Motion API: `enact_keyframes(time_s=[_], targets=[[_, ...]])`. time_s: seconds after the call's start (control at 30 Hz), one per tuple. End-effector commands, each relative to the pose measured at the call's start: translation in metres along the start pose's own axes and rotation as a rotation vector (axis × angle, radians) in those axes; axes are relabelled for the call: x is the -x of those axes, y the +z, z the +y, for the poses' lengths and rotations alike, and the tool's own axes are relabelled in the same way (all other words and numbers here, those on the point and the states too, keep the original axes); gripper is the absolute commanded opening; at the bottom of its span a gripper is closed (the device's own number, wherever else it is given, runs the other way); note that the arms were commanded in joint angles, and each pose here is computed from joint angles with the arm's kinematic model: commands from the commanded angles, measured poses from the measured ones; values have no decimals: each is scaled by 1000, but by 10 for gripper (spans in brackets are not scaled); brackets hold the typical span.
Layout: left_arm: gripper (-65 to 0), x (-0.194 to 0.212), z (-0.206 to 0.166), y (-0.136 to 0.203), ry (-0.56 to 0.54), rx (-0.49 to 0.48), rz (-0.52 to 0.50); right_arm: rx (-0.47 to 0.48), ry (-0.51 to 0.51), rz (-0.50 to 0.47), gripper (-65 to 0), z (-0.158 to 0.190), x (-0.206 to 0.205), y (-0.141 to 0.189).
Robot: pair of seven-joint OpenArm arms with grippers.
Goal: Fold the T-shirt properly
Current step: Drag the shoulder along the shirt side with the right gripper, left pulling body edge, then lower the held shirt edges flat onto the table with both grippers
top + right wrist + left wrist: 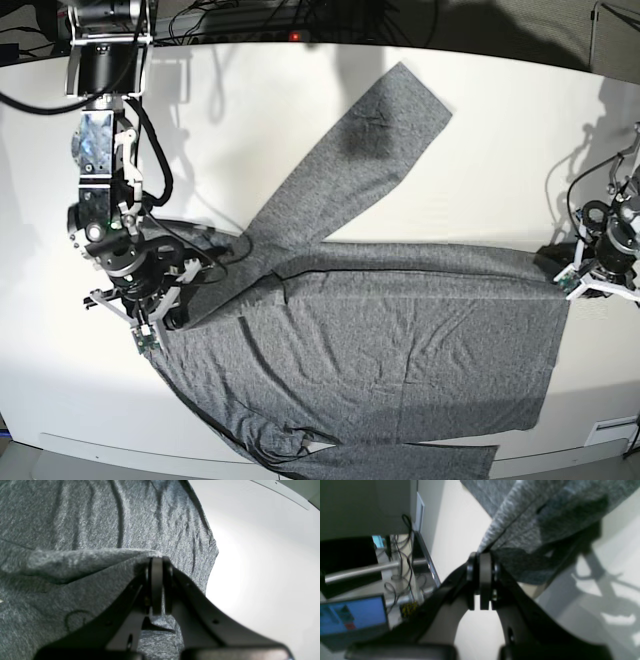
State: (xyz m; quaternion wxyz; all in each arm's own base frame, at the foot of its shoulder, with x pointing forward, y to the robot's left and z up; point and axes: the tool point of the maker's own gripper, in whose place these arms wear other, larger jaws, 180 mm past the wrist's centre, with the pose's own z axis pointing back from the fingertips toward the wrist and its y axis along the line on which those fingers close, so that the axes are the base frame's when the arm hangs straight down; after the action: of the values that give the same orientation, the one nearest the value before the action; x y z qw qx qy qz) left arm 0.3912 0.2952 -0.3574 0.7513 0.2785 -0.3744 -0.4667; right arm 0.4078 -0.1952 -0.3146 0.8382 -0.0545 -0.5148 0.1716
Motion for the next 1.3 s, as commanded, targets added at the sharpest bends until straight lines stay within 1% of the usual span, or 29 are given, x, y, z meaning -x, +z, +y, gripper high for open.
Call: enact_keyframes(time_s=[0.0, 0.13, 0.23, 0.33, 0.5, 0.6, 0.63, 0.7, 0.9, 1.0, 1.1, 1.2, 1.27], targets=[[-650, -3, 24, 2, -6, -59, -19, 18, 9, -75, -650, -10, -23, 1], [-650, -15, 17, -1, 10, -50, -51, 11, -4, -80, -650, -9, -21, -2], [-650, -24, 13, -2, 17, -46, -81, 12, -19, -63, -650, -13, -16, -11], [-650, -29, 10, -3, 18, -45, -90, 14, -36, -50, -650, -18, -15, -22], [-650, -27, 16, -4, -12, -69, -70, 23, -50, -51, -650, -27, -23, -32], [-650, -26, 30, -4, 13, -129, -58, 27, -50, -65, -650, -29, -30, -33], [-650, -27, 31, -4, 27, -135, -59, 27, -49, -68, -650, -30, -31, -33], [-650, -27, 30, -4, 49, -128, -63, 33, -47, -66, -650, -31, -30, -33], [-650, -27, 29, -5, 49, -125, -75, 62, -56, -77, -650, -36, -32, -32], [-650, -13, 29, -12, 59, -124, -47, 96, -73, -81, -650, -42, -32, -32], [-650, -1, 32, -23, 89, -126, -15, 104, -80, -77, -650, -44, -30, -32], [-650, -1, 31, -33, 171, -117, -21, 97, -90, -74, -650, -40, -26, -35], [-650, -4, 28, -38, 200, -111, -27, 91, -98, -70, -650, -37, -21, -38]])
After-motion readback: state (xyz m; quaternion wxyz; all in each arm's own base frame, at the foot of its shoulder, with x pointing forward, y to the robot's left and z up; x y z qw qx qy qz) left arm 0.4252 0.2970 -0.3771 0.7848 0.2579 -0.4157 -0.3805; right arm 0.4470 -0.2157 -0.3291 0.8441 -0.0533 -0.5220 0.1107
